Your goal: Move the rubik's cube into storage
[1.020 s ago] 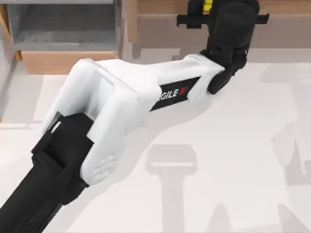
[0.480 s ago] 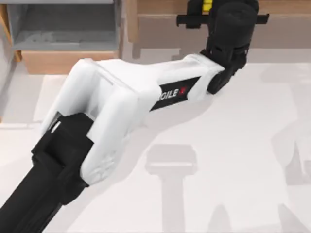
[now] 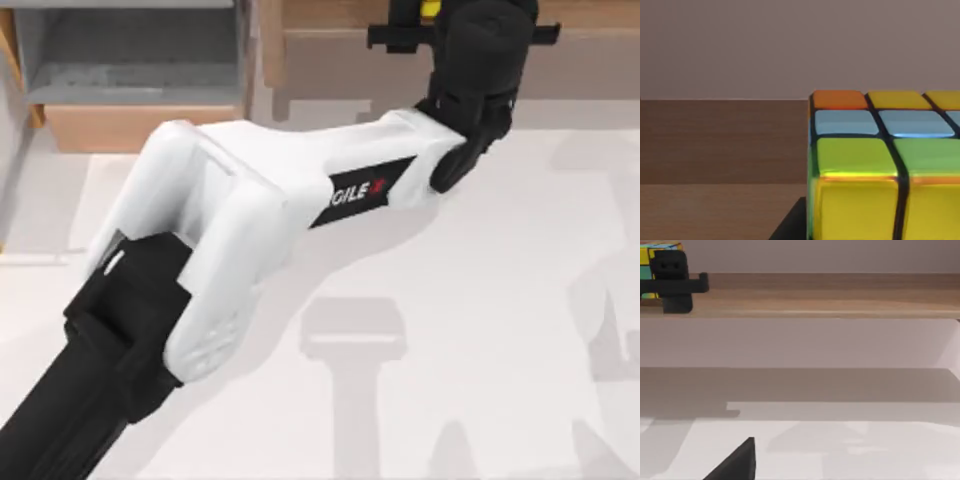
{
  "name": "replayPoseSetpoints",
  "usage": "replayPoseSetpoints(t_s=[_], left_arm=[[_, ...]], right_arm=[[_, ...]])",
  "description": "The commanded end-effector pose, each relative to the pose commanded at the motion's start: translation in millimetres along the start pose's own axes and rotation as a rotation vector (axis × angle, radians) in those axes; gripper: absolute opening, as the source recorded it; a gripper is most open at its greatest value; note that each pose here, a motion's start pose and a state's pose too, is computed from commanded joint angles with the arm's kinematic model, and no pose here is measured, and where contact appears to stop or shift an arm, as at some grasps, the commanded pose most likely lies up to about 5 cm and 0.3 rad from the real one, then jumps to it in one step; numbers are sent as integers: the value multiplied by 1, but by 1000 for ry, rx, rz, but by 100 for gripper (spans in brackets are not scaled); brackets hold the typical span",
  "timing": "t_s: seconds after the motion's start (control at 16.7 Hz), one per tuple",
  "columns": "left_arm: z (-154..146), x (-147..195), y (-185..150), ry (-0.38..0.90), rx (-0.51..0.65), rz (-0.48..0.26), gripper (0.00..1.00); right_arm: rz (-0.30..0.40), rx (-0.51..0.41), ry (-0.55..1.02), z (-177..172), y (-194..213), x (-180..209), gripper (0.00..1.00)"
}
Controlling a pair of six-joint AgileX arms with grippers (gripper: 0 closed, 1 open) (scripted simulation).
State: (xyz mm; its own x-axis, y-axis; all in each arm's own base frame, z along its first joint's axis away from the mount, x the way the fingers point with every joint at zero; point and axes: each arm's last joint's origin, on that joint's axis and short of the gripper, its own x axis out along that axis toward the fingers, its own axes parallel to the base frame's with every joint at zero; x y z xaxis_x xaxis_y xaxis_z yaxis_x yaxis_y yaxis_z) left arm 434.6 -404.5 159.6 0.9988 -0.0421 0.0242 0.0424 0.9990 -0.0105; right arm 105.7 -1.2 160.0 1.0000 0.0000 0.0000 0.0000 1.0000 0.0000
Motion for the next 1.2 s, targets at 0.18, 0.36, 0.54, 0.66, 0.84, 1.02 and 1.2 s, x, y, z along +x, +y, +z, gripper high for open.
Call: replayPoseSetpoints(t_s=[0.18,0.36,0.54,0.66,0.84,1.02,1.2], left_arm=[[27,-26,-23,-62,-16,-93,0],[20,-44,-34,-42,17,-139,0],[12,-34,-19,-3,23,-69,0],[10,-21,-3,17,18,-8,0],[10,-15,4,23,11,19,0],[8,-16,2,23,15,14,0],[19,-22,-5,22,25,-23,0]], right_arm=[[0,0,0,0,0,0,100],[0,0,0,0,0,0,100],[0,0,0,0,0,0,100],[0,0,0,0,0,0,100],[0,0,0,0,0,0,100],[0,0,0,0,0,0,100],[0,0,0,0,0,0,100]])
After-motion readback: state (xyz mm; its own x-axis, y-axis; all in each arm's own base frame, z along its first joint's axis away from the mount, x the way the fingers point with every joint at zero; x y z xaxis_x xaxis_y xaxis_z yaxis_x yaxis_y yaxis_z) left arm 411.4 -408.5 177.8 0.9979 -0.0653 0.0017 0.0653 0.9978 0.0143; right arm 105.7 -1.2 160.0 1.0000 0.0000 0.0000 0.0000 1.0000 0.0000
